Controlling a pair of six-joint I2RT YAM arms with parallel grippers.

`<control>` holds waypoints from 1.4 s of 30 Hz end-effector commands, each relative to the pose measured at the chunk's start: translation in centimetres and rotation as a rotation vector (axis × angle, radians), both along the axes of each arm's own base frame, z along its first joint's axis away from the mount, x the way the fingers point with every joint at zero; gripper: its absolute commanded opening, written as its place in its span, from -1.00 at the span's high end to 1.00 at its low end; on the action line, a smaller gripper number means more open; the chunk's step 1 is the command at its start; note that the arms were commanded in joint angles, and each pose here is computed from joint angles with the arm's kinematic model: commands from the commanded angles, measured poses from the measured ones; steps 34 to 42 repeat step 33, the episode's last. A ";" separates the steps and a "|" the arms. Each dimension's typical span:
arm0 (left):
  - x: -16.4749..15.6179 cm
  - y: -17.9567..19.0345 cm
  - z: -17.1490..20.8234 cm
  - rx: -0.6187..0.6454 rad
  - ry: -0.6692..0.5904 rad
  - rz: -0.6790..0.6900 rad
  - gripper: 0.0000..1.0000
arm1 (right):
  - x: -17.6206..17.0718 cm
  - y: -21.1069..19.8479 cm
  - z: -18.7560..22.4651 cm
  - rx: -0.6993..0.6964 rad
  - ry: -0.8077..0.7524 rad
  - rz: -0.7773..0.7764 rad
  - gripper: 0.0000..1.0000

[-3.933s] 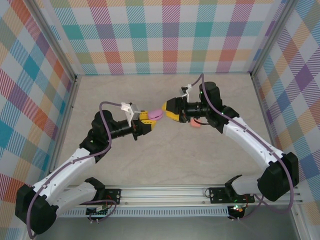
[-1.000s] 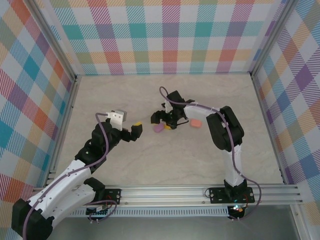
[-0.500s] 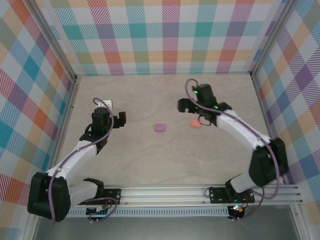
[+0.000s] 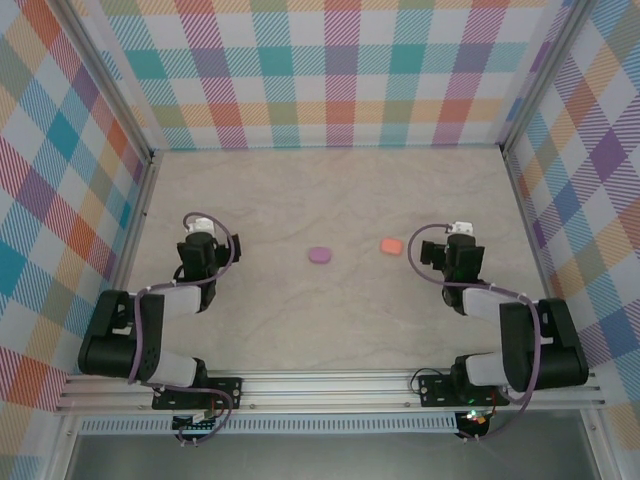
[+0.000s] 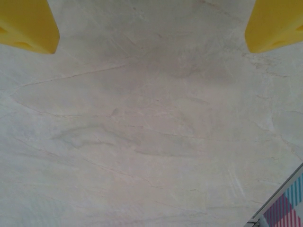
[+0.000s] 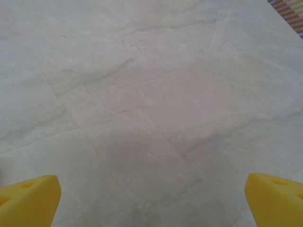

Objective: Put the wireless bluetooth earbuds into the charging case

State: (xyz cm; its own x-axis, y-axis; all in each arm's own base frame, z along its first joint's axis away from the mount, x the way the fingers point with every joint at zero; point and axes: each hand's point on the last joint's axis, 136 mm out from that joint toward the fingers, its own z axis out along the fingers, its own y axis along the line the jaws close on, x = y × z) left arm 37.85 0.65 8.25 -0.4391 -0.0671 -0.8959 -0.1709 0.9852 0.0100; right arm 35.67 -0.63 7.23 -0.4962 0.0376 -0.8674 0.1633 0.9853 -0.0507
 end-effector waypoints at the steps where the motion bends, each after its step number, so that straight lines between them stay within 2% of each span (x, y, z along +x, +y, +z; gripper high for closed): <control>1: 0.9 -1.0 0.7 -0.036 -0.109 -0.057 -1.00 | 2.7 0.1 4.0 0.025 -0.243 0.018 -1.00; 6: 2.0 -1.9 -0.4 -0.054 -0.039 -0.123 -1.00 | 3.8 2.1 2.9 0.043 -0.178 0.147 -0.99; 10: 2.0 -1.9 -0.4 -0.054 -0.039 -0.125 -1.00 | 3.7 0.4 2.2 0.094 -0.186 0.091 -0.99; 42: 2.0 -1.9 -0.5 -0.054 -0.039 -0.125 -1.00 | 3.9 0.7 2.2 0.093 -0.177 0.104 -0.99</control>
